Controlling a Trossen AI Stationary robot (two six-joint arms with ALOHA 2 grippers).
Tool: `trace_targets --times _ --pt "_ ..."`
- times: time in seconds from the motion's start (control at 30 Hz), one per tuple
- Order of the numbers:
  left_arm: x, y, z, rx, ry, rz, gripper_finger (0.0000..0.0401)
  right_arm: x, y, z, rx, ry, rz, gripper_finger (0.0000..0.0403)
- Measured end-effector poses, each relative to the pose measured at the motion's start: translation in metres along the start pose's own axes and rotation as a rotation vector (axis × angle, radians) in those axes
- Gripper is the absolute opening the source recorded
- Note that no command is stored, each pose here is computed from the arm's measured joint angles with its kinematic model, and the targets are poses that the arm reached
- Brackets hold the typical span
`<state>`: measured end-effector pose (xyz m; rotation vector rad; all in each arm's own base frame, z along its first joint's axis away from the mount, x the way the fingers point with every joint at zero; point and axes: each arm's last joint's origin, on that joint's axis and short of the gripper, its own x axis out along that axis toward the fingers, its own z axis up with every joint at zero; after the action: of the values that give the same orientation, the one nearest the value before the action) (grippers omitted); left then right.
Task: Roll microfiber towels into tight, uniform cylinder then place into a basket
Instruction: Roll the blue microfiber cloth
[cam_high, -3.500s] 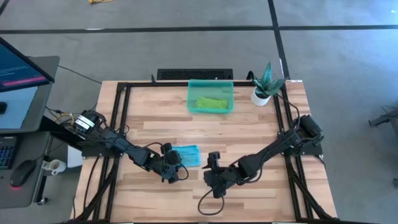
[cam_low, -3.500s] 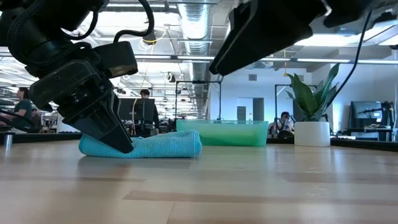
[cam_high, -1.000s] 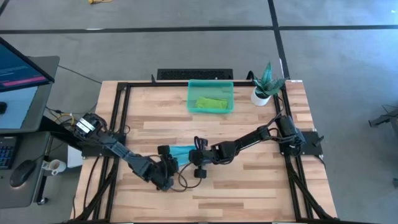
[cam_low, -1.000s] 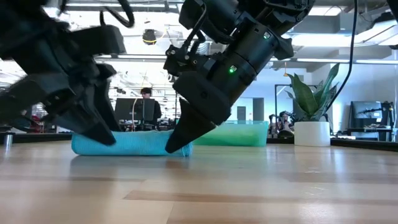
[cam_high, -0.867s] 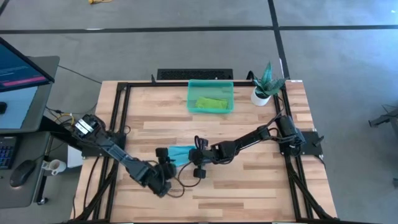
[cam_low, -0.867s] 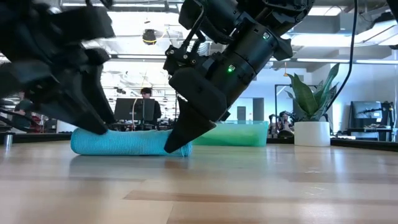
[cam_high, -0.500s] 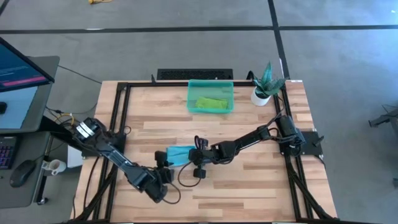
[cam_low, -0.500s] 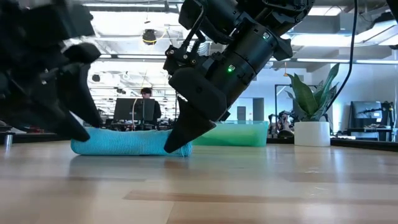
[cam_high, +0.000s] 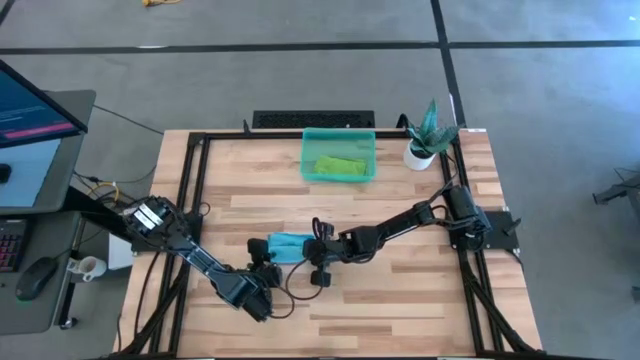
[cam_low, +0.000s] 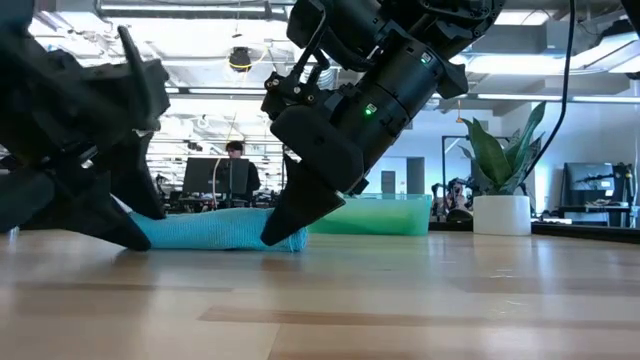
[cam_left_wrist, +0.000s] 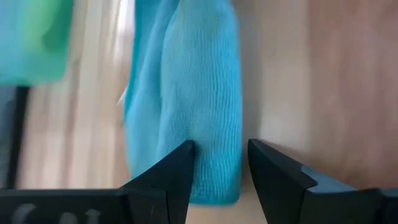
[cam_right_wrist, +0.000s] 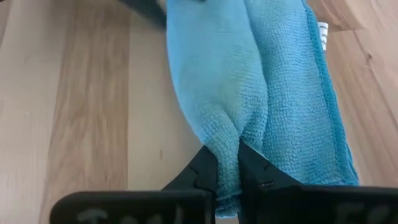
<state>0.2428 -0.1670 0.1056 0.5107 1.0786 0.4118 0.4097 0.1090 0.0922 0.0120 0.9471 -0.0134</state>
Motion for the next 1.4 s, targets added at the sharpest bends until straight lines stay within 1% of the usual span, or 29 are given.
trace_targets --times 0.1,0.2,0.33,0.43,0.6,0.8,0.93,1.0,1.07,1.2,1.27,1.33,1.4 --pt "-0.01 0.0 0.003 0.052 0.019 0.027 0.0149 0.0 0.0 0.0 0.0 0.0 0.0 0.0043" --pt "-0.02 -0.001 0.011 0.048 -0.012 0.027 0.0149 0.0 0.0 0.0 0.0 0.0 0.0 0.0043" --pt "-0.019 0.0 0.01 0.053 -0.01 0.043 0.0149 0.0 0.0 0.0 0.0 0.0 0.001 0.0043" --pt "-0.015 0.002 0.007 0.035 0.007 0.049 0.0149 0.0 0.0 0.0 0.0 0.003 0.009 0.0043" --pt "-0.003 0.004 0.001 -0.012 0.038 0.027 0.0149 0.0 0.0 0.0 0.0 0.002 0.008 0.0043" --pt "0.009 0.006 -0.003 -0.059 0.007 0.021 0.0149 0.0 0.0 0.0 -0.001 0.003 0.009 0.0043" --pt "0.014 0.009 -0.004 -0.141 0.029 0.008 0.0146 0.0 0.0 0.0 -0.002 0.003 0.009 0.0043" --pt "0.016 0.01 -0.003 -0.169 0.055 -0.016 0.0135 0.0 0.001 0.0 -0.003 0.003 0.01 0.0043" --pt "0.016 0.011 -0.001 -0.173 0.081 -0.045 0.0111 -0.001 0.003 -0.001 -0.008 0.005 0.016 0.0043" --pt "0.01 0.012 0.007 -0.141 0.161 -0.118 0.0037 -0.009 0.011 0.001 -0.016 0.026 0.125 0.0043" --pt "0.002 0.012 0.018 -0.152 0.199 -0.192 0.0014 -0.015 0.017 0.001 -0.003 0.04 0.184 0.0043" --pt "-0.008 0.011 0.03 -0.157 0.227 -0.289 0.0014 -0.021 0.024 0.002 0.033 0.046 0.236 0.0043" --pt "-0.019 0.008 0.045 -0.17 0.25 -0.425 0.002 -0.026 0.032 0.0 0.089 0.077 0.308 0.0043"
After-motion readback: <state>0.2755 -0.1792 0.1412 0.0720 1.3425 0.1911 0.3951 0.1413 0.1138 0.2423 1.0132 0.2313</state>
